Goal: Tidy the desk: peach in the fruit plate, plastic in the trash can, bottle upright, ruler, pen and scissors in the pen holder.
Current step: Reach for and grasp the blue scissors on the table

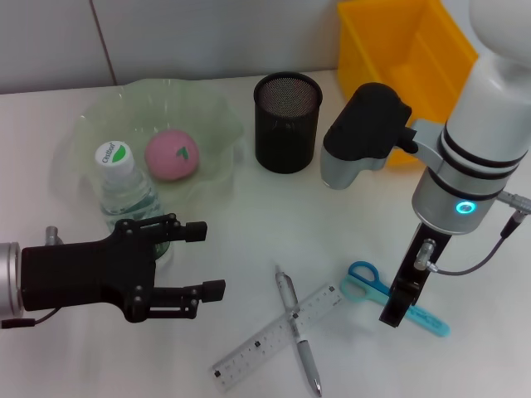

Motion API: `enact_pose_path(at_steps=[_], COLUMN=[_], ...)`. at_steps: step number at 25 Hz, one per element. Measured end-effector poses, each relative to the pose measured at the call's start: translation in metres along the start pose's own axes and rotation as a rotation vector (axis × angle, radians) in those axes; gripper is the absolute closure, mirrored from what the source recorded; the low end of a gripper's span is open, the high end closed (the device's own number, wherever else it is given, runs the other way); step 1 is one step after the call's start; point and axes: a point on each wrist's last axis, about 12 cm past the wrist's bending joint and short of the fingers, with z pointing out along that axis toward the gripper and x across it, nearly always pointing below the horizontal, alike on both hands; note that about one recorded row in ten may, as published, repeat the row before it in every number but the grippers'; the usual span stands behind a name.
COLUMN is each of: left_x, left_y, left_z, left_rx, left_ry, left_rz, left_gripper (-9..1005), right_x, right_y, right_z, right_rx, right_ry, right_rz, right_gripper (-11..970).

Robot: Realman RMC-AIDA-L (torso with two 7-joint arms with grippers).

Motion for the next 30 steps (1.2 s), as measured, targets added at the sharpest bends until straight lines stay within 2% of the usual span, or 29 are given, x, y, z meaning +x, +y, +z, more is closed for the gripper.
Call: enact_pose_path(at_steps=[25,30], left_x=[0.0003,0.0001], left_y=[-0.0003,-0.0004], left_z=[-0.0002,0.0002], left_rx=[0.000,0.001], left_ry=[-0.001,-0.002], left_rz=[-0.001,-0.001], left_gripper=[177,177], right_x=[-0.0016,-0.0023], right_y=[0.0006,0.0008], right_z=[0.0091,0.0098], right_rx=[0.023,0.030], right_ry=[0.008,0.007], right_rz=[0.007,0.002], right_gripper=[267,427])
